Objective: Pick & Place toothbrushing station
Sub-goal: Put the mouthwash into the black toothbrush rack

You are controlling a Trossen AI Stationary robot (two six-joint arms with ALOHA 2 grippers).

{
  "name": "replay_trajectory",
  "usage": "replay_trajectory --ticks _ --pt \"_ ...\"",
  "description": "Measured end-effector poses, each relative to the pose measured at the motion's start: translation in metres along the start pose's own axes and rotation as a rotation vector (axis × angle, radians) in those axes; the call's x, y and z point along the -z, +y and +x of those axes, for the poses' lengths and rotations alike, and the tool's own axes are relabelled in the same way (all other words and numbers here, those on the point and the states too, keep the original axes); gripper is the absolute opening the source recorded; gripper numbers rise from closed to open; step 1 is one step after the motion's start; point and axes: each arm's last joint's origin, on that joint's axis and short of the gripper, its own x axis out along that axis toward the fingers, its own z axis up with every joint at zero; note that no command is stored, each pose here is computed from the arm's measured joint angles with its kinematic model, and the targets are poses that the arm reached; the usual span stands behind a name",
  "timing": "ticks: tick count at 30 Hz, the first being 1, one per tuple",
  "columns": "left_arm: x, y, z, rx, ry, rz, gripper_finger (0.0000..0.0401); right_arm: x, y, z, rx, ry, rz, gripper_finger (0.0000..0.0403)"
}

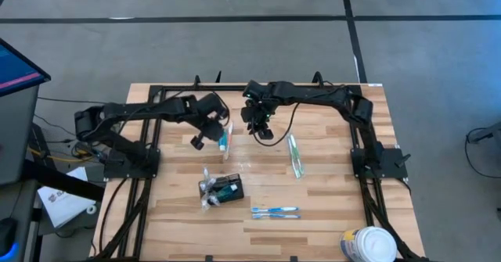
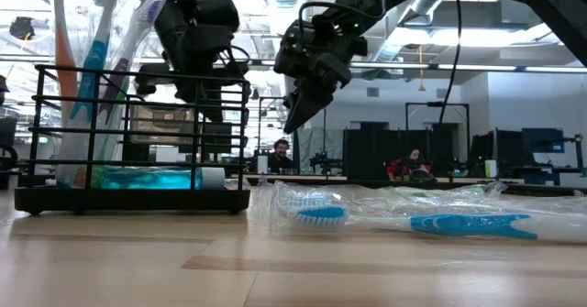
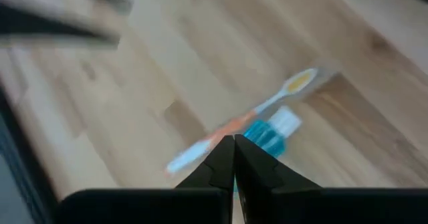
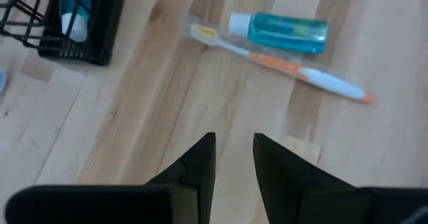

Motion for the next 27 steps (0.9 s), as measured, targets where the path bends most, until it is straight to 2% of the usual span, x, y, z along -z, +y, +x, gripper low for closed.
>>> replay_trajectory --ticks 6,15,21,27 --pt "-0.015 -0.010 0.013 0.022 0.070 0.175 0.0002 -0.001 -0.002 0.001 -0.001 -0.018 0.024 0.0092" --pt "-0.014 -0.017 0.048 0.115 0.169 0.199 0.0002 0.002 -0.005 -0.001 0.004 -0.016 0.048 0.0092" --pt "-0.014 -0.017 0.053 0.120 0.178 0.201 0.0006 0.005 -0.009 -0.003 0.009 -0.017 0.079 0.0092" --pt "-0.015 -0.021 0.055 0.122 0.172 0.212 0.0030 0.004 -0.010 -0.003 0.012 -0.021 0.078 0.0092"
